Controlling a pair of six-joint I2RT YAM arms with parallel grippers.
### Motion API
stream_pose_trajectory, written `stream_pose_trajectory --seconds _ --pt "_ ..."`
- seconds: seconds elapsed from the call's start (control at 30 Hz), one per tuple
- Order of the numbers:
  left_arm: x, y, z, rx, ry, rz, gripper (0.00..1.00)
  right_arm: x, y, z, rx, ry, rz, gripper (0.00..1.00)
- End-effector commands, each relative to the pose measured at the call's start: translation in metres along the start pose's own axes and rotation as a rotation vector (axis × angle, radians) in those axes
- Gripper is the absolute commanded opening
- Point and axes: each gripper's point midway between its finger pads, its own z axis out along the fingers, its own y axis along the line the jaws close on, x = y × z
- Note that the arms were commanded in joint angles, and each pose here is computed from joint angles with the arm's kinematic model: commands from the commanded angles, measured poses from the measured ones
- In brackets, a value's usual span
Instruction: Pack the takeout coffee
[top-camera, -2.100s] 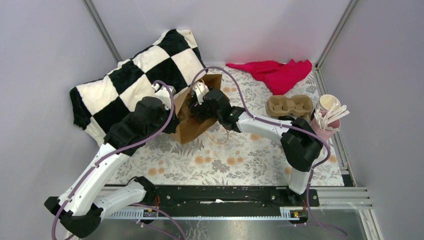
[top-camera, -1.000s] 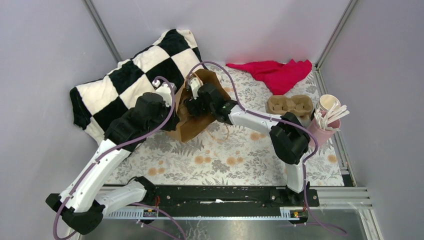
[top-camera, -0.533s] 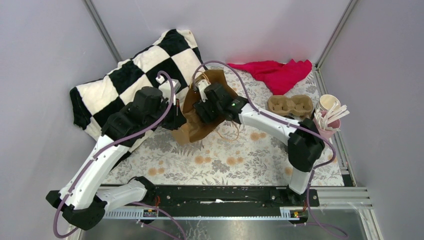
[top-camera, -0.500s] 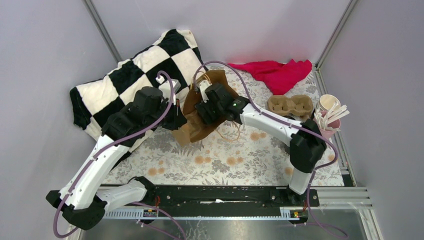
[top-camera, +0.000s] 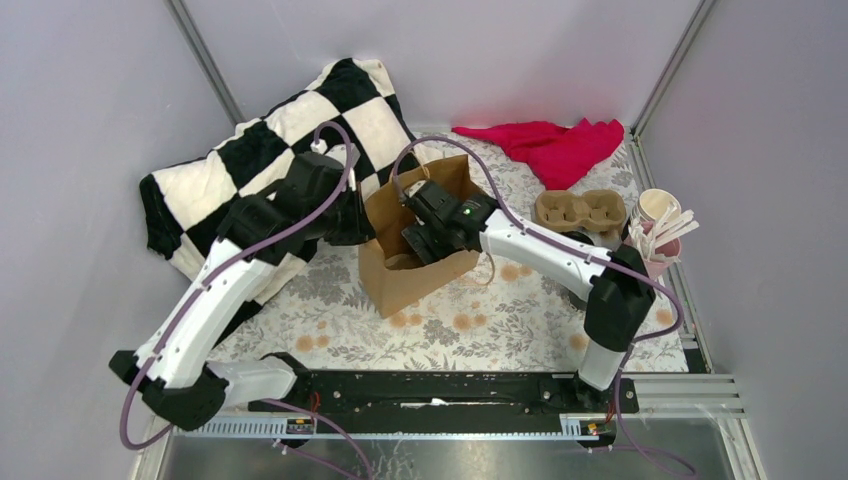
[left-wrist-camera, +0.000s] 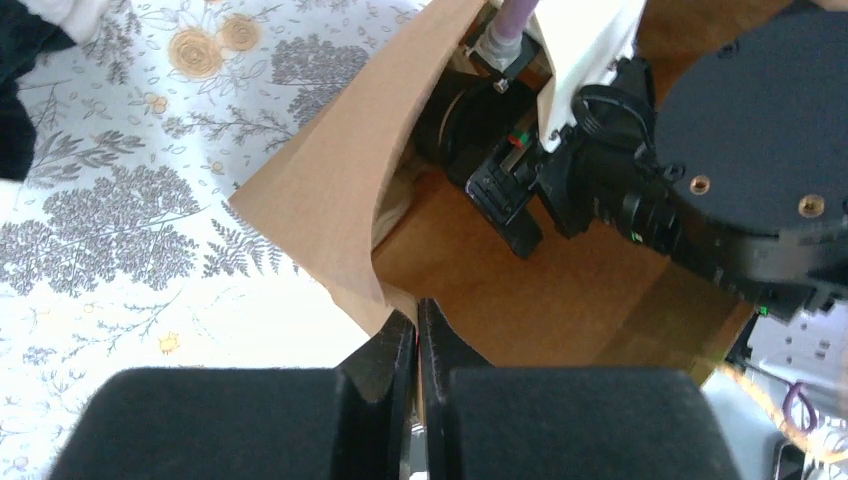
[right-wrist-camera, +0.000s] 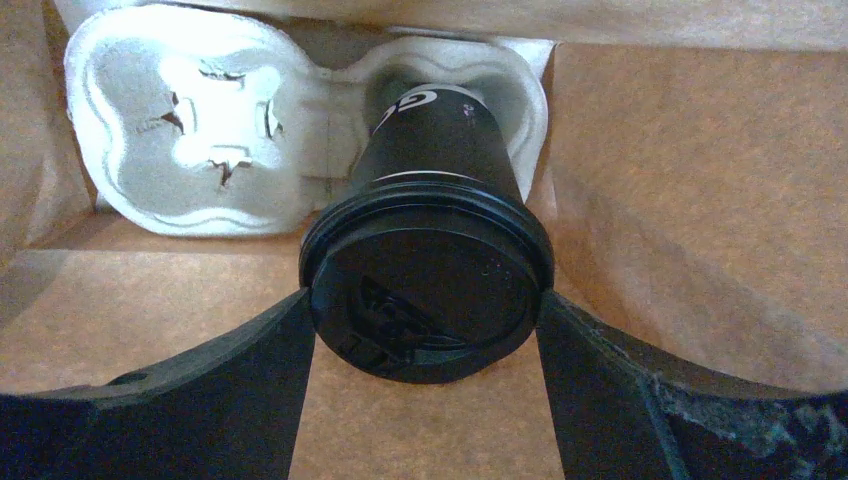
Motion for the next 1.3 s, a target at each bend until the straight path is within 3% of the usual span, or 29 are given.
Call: stream_pose_trajectory --seconds 0.0,0.1,0.17,0.23,0.4,0.87,1.27 --pt "-0.014 0.01 -0.004 -0.111 -0.019 -0.046 0.08 0.027 -0.002 -0.001 0.051 0.18 0.0 0.71" --pt "-0.021 0.017 -0.009 -0.159 -0.047 -0.05 0.19 0.032 -0.001 0.003 0.062 0.236 -0.001 0.72" --pt "-0.033 0.02 -0.017 -0.181 -0.097 -0.046 0.42 0.034 -0.001 0.003 0.065 0.268 -0.002 0.72" --pt "-0.046 0.021 -0.027 -0.19 -0.148 -0.038 0.57 0.032 0.001 0.001 0.059 0.271 0.003 0.73" --pt "-0.077 0.037 -0.056 -0.301 -0.271 -0.036 0.83 0.03 0.004 -0.005 0.04 0.295 0.012 0.75" --pt "-0.082 0.051 -0.058 -0.34 -0.306 -0.013 0.85 0.041 0.005 0.01 -0.056 0.381 0.0 0.76" --pt "-0.074 0.057 -0.057 -0.35 -0.298 0.002 0.85 0.084 0.006 0.044 -0.061 0.438 0.0 0.75"
